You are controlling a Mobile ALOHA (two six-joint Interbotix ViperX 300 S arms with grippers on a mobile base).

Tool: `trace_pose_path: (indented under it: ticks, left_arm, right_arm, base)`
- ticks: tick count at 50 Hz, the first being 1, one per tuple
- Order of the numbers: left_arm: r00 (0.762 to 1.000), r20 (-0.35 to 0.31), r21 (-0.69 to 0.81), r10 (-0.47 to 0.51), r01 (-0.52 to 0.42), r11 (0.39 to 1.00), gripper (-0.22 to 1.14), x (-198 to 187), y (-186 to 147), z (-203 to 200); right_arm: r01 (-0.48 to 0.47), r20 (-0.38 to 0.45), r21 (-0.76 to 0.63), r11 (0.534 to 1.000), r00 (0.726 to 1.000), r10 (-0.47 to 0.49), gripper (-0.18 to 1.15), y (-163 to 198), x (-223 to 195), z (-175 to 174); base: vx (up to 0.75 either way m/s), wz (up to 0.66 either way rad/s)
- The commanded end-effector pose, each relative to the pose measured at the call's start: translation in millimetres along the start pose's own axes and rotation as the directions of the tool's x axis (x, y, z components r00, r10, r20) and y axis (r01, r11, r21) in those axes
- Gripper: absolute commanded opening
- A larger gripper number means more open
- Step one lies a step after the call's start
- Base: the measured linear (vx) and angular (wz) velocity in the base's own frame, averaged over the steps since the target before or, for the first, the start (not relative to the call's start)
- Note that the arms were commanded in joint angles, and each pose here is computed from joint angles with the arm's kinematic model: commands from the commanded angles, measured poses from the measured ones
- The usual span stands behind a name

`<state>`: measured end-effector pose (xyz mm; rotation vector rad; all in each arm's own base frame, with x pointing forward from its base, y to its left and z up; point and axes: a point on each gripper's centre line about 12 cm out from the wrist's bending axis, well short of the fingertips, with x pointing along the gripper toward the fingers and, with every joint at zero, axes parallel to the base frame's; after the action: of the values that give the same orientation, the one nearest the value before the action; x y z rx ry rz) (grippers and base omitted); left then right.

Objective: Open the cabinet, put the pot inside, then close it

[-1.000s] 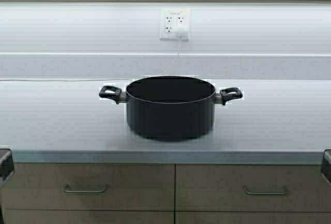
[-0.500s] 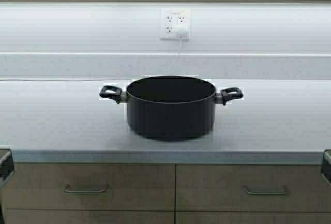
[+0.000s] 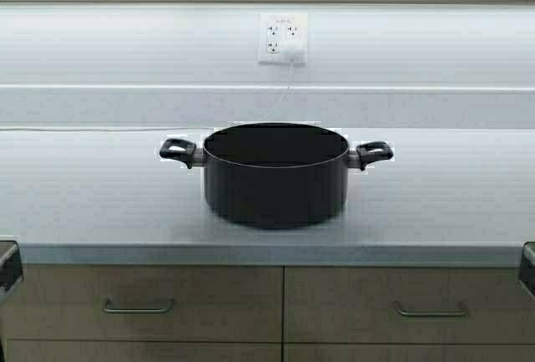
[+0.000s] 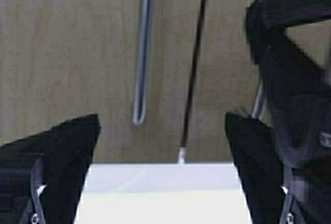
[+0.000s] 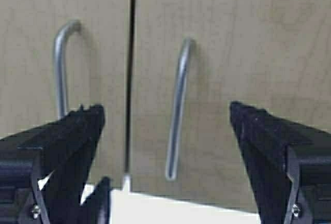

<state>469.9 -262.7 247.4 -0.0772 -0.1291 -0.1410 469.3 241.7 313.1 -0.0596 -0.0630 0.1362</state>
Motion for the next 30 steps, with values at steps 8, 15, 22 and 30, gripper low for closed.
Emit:
trace_pose_path:
  ticks: [8, 15, 22, 30]
  left_arm:
    - [0.995, 0.09, -0.008, 0.042, -0.041, 0.999, 1.0, 22, 6, 24]
    - [0.992, 0.103, -0.018, 0.067, -0.065, 0.998, 1.0, 34, 12, 22]
    - [0.989, 0.12, -0.022, 0.082, -0.079, 0.997, 1.0, 34, 13, 22]
    - [0.988, 0.128, -0.027, 0.089, -0.086, 0.996, 1.0, 35, 14, 23]
  right_arm:
    - [0.068, 0.071, 0.072, 0.995, 0.995, -0.073, 1.02, -5, 16, 22]
    - [0.083, 0.075, 0.074, 0.994, 0.993, -0.088, 1.02, -6, 24, 18]
    - [0.105, 0.093, 0.075, 0.992, 0.989, -0.112, 1.02, -8, 26, 19]
    - [0.12, 0.097, 0.081, 0.989, 0.987, -0.128, 1.02, -10, 26, 18]
  base:
    - [0.01, 0.01]
    - [0.01, 0.01]
    - [0.01, 0.0]
    - [0.02, 0.01]
